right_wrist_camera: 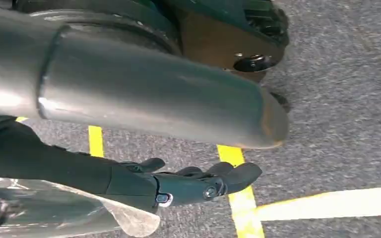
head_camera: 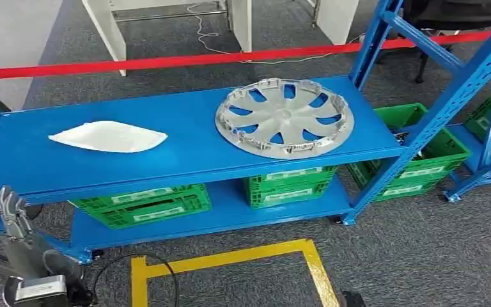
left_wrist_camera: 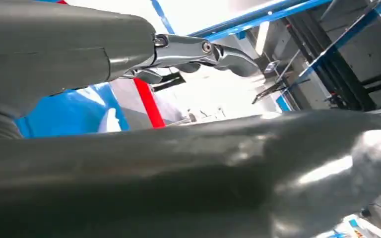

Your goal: Take the parts from the cabinet and place them on the table.

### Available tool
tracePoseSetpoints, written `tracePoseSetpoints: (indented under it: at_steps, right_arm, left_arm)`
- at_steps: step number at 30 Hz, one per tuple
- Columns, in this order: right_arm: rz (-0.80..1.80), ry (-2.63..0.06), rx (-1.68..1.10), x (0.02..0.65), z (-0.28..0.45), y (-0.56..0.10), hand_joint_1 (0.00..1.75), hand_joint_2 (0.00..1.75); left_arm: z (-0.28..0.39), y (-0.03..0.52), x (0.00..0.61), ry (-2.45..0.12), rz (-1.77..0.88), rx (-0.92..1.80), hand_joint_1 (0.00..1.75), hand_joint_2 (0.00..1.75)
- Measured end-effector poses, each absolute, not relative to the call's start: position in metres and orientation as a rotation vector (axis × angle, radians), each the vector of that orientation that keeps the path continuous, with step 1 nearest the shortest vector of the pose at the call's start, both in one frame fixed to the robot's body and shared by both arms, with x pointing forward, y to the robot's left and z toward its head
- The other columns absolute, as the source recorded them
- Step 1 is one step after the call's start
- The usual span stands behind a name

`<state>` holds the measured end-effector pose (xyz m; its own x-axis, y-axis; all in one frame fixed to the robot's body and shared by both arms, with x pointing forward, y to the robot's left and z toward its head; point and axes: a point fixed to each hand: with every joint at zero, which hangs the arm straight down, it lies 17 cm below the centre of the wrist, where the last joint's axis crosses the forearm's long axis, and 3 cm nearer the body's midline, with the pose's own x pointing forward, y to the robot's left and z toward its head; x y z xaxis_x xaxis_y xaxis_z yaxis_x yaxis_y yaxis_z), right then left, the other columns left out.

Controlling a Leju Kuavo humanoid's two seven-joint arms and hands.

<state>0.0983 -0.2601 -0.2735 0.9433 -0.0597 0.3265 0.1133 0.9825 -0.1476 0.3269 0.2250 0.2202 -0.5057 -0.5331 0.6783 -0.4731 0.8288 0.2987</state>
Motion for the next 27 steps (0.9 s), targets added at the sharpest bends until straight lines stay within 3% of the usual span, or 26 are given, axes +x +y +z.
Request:
tracePoseSetpoints:
  at_steps: [27]
  right_arm:
    - [-0.057,-0.314,-0.154,0.0952,-0.2743,-0.2562,0.00,0.00]
  left_arm:
    - [0.2249,0.2241,0.3261,-2.207,-0.088,0.737,0.00,0.00]
